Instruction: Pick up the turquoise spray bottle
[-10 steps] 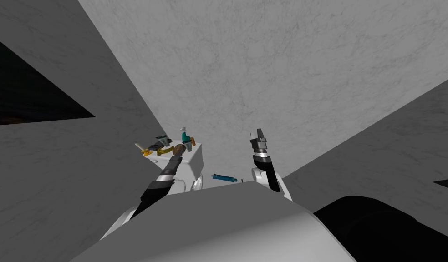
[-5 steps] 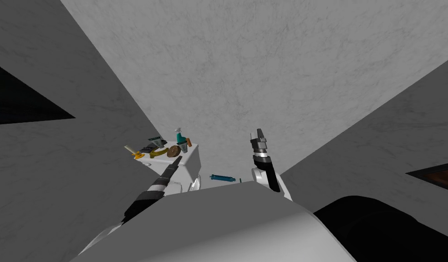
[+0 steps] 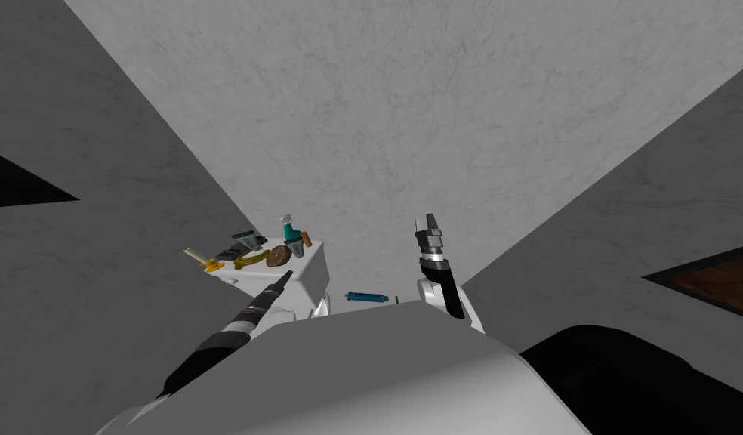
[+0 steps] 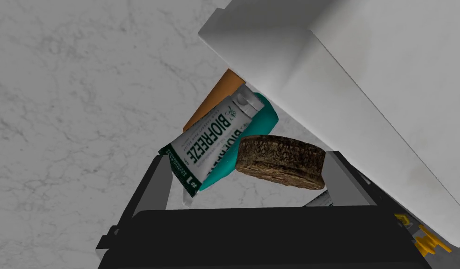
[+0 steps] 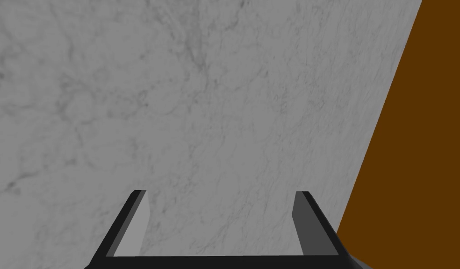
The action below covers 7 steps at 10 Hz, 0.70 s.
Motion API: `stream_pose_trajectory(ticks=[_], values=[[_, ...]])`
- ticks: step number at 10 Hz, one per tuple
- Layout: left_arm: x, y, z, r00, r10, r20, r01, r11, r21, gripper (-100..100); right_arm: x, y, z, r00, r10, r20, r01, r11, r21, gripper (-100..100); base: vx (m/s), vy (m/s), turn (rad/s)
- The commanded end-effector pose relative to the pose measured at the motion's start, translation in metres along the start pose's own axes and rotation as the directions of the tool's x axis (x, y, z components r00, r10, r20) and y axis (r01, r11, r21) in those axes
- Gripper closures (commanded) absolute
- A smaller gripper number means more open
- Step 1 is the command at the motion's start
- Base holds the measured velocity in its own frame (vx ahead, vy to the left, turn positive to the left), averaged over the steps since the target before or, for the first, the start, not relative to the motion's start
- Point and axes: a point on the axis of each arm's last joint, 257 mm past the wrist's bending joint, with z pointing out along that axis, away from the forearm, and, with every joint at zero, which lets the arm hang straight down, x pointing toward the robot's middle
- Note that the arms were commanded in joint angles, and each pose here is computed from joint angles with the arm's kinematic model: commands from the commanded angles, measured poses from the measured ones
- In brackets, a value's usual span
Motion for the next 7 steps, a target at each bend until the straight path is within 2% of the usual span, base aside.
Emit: stream_pose_trajectory(ticks=[1, 4, 7], values=[[-0.006, 0.021, -0.005, 0.998, 0.059, -0.026, -0.06, 0.997, -0.048, -100, 0.0, 0.0, 0.0, 1.0, 0.0, 0.0, 0.0, 1.0, 0.0, 0, 0.043, -0.003, -0.066], [-0.025, 0.042, -0.009, 0.984, 0.168, -0.064, -0.174, 0.98, -0.097, -100, 0.0, 0.0, 0.0, 1.0, 0.0, 0.0, 0.0, 1.0, 0.0, 0, 0.051, 0.006, -0.07], [-0.05, 0.05, -0.007, 0.959, 0.271, -0.085, -0.28, 0.953, -0.116, -100, 0.0, 0.0, 0.0, 1.0, 0.0, 0.0, 0.0, 1.0, 0.0, 0, 0.059, 0.029, -0.073]])
